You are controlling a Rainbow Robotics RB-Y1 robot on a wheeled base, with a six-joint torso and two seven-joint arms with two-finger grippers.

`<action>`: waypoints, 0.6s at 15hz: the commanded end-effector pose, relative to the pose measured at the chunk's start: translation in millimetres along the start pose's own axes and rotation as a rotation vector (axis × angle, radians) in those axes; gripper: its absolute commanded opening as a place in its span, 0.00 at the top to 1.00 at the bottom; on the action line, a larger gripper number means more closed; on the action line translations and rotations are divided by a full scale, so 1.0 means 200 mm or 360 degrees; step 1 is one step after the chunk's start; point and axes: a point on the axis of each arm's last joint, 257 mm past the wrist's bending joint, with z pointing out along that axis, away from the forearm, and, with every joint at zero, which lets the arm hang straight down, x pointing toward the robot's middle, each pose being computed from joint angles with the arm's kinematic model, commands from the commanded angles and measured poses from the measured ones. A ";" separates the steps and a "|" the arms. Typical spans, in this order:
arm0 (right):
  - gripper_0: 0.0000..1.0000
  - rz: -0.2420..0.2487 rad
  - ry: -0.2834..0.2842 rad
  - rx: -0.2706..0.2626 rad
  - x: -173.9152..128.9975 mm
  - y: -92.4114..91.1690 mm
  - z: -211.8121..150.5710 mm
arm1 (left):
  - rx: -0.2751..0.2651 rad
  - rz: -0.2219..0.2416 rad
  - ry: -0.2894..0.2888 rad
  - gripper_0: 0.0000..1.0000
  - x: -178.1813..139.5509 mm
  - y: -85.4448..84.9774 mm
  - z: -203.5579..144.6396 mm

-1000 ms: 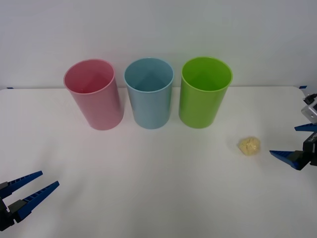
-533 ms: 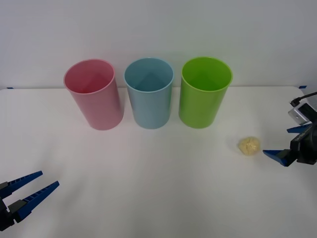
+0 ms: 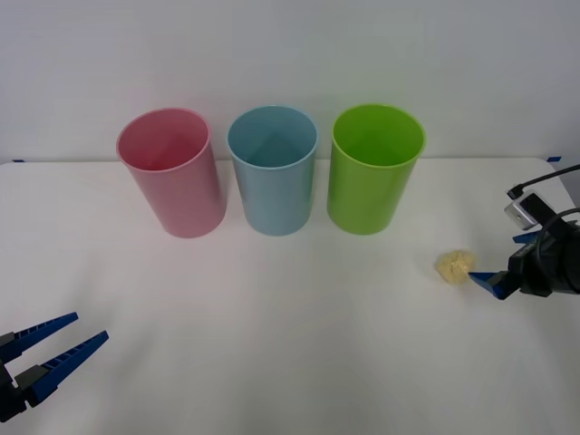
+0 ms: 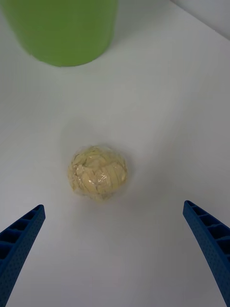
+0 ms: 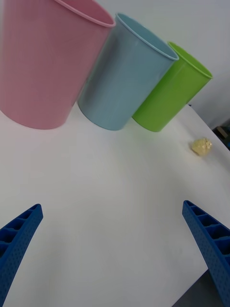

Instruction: Put cans in the blue bin and PET bottles in the pink bin and trash in the green bin.

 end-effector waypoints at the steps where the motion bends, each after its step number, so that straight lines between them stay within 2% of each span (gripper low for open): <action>1: 0.00 -0.0008 0.0011 0.0000 0.01 0.00 0.05 | 0.0000 0.0000 0.0000 0.00 0.00 0.00 0.00; 9: 0.00 -0.0002 0.0026 -0.0010 0.03 0.04 0.24 | 0.0000 0.0000 0.0000 0.00 0.00 0.00 0.00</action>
